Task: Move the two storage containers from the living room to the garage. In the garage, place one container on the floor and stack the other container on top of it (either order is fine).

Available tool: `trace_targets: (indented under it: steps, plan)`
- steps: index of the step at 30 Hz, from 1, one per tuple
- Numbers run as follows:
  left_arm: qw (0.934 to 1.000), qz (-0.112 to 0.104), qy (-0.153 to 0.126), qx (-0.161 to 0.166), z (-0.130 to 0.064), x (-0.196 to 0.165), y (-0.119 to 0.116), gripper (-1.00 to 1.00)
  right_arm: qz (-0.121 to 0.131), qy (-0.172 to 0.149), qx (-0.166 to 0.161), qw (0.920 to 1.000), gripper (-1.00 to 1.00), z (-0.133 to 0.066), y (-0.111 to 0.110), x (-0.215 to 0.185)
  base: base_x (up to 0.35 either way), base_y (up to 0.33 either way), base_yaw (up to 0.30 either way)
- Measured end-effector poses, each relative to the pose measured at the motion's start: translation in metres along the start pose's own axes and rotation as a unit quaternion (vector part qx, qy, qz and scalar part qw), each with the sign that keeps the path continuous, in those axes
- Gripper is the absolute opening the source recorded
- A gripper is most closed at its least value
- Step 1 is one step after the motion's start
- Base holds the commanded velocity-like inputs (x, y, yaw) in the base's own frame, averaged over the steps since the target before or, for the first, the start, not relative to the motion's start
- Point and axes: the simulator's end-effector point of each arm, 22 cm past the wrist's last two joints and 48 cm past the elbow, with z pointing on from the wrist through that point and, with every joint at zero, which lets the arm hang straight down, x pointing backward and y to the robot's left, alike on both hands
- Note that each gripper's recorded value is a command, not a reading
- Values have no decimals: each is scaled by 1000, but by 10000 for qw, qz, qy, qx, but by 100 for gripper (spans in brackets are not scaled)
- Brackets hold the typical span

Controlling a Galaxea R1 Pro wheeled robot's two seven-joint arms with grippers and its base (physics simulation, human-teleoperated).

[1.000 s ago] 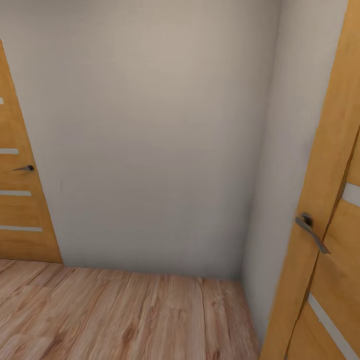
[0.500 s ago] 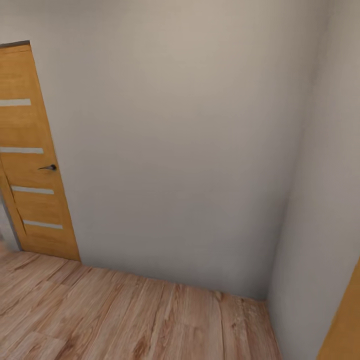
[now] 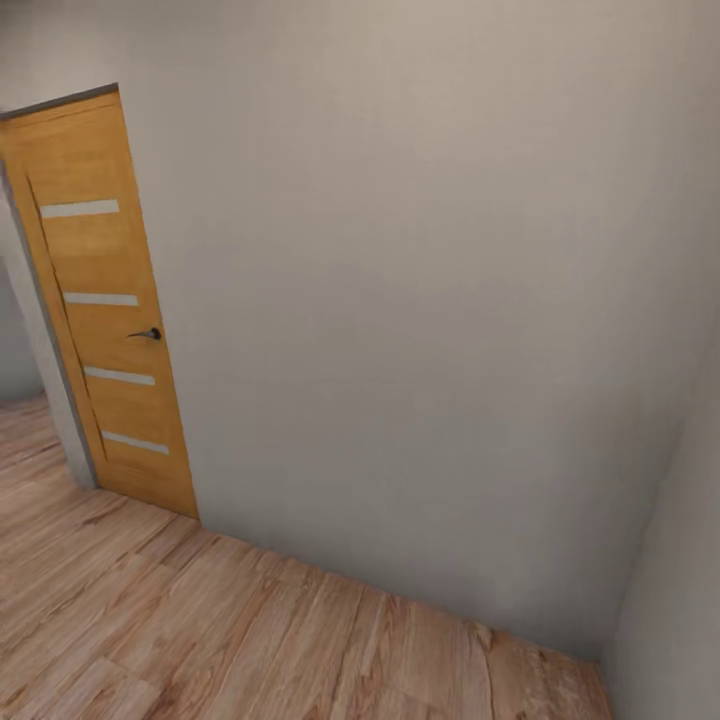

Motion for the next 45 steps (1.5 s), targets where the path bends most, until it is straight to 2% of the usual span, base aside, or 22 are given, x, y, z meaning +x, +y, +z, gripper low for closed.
trace_targets:
  steps: [45]
  plan:
    - [10000, 5, -9, 3, 0, 0, -1, 100, -24, 20, -19, 10000, 100, 0, 4, 0, 322, 0, 269]
